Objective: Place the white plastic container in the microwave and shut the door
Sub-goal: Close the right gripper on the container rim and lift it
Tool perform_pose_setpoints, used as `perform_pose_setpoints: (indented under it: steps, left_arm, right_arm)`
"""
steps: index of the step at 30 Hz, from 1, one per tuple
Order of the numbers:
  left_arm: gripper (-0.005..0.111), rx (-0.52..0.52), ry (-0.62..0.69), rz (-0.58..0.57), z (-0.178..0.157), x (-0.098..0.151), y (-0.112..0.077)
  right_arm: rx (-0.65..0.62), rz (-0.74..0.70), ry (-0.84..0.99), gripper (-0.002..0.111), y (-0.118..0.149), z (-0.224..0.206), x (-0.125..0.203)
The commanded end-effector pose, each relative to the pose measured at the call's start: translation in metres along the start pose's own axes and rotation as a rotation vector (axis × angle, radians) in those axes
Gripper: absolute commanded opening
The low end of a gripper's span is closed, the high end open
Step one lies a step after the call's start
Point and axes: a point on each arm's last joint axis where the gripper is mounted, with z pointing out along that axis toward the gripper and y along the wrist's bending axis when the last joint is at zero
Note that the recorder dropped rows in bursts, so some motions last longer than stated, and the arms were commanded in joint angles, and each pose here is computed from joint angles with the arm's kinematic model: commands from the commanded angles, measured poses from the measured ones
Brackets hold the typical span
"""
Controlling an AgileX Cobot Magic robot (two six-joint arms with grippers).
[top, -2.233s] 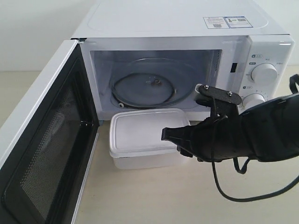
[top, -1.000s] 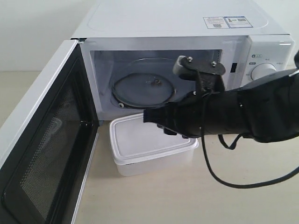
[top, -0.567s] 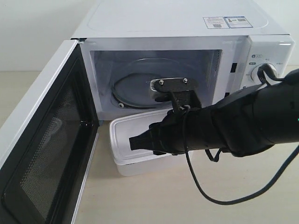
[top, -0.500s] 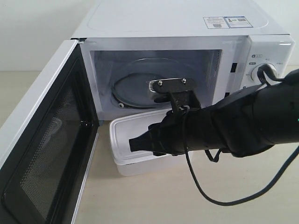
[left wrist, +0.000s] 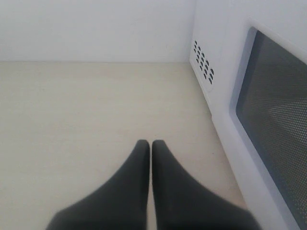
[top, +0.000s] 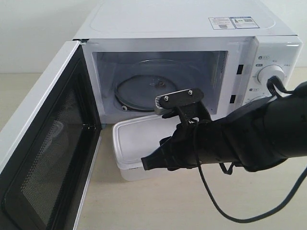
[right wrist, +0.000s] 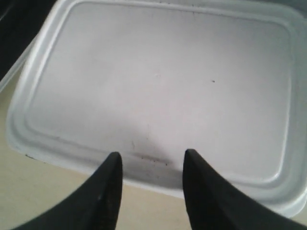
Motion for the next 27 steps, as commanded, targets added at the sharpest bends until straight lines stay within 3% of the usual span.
perform_pose_setpoints:
  steps: [1,11,23,27]
  left_arm:
    - [0.004,-0.002,0.001,-0.003,0.0,0.001,0.0]
    - [0.004,-0.002,0.001,-0.003,0.0,0.001,0.0]
    - [0.004,-0.002,0.001,-0.003,0.0,0.001,0.0]
    - [0.004,-0.002,0.001,-0.003,0.0,0.001,0.0]
  right_arm:
    - [0.008,-0.047,0.022,0.04,-0.002,0.0,0.008]
    - [0.027,-0.09,0.065,0.04,-0.008,-0.003,0.025]
    - [0.034,-0.121,-0.043,0.04,-0.009,-0.037,0.013]
    - [0.034,-0.035,-0.049,0.04,-0.016,-0.044,0.016]
